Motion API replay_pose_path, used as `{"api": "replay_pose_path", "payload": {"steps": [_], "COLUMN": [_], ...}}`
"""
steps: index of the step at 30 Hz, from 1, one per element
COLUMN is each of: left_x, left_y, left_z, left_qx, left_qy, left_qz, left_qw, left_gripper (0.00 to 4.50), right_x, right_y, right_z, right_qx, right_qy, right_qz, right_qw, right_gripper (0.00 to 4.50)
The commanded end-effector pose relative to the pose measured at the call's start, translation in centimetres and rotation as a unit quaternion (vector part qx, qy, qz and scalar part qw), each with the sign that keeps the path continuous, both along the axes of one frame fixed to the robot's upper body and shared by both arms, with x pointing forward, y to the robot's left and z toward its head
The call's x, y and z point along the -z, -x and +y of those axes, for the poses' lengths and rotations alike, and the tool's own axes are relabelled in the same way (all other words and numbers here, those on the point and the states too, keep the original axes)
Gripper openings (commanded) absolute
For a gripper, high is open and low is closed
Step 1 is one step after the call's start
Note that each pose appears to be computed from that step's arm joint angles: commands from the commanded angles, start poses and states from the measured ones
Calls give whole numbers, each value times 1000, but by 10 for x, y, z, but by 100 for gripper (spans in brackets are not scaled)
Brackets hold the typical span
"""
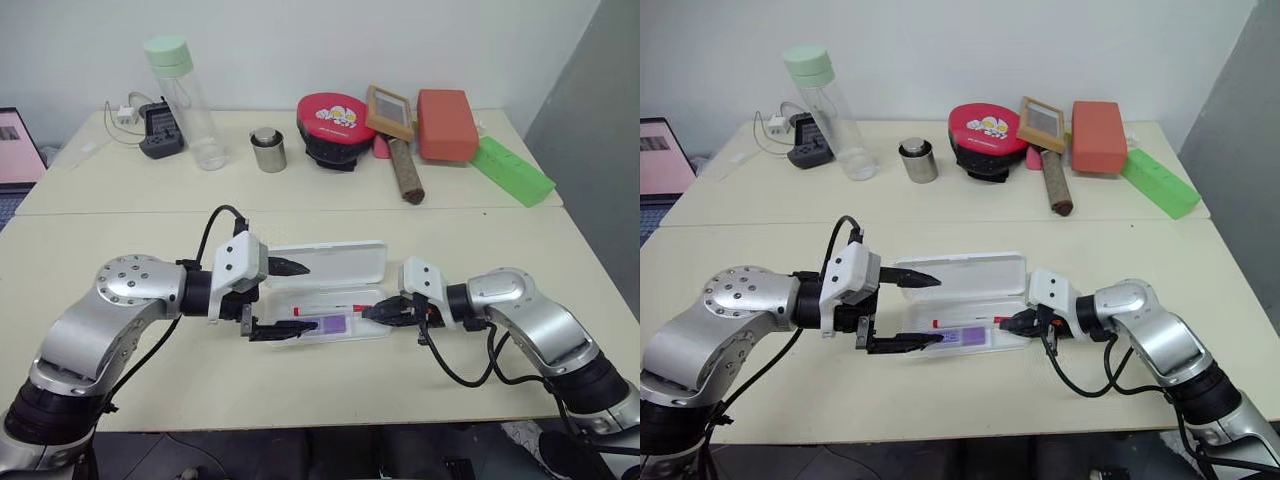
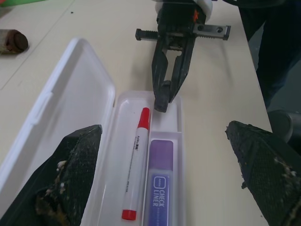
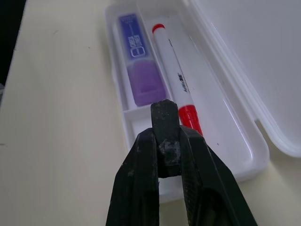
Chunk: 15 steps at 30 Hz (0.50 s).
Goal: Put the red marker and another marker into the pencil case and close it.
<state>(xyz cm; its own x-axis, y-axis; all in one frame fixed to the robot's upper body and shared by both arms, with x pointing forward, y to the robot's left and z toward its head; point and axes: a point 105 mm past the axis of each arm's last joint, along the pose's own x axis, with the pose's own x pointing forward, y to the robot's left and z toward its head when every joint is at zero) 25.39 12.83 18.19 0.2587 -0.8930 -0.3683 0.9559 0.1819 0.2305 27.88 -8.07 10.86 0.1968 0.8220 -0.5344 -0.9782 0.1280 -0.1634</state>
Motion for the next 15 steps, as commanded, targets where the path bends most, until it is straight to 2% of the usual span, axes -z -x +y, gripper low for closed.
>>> {"api": "replay_pose_path", "payload": {"steps": [1,10,11,12,15], "left_x": [-11,-12,-11,-11,-11], "left_y": [3,3,3,4,3], "left_z": [0,-5,-5,-6,-7], "left_qx": [0,1,2,3,3], "left_qy": [-1,6,5,5,6], "left_qz": [-23,-22,-22,-22,-22], "left_qw": [1000,1000,1000,1000,1000], "left_gripper": [450,450,450,450,450], "right_x": [-7,-3,-5,-5,-7], "right_y": [0,-2,-2,-1,-1], "right_z": [5,8,9,10,11], "right_qx": [-18,-19,-22,-23,-25], "right_qy": [0,1,-1,-2,-5], "right_qz": [-22,-20,-20,-20,-22], "right_qw": [1000,1000,1000,1000,999], "right_gripper": [28,28,99,110,191]}}
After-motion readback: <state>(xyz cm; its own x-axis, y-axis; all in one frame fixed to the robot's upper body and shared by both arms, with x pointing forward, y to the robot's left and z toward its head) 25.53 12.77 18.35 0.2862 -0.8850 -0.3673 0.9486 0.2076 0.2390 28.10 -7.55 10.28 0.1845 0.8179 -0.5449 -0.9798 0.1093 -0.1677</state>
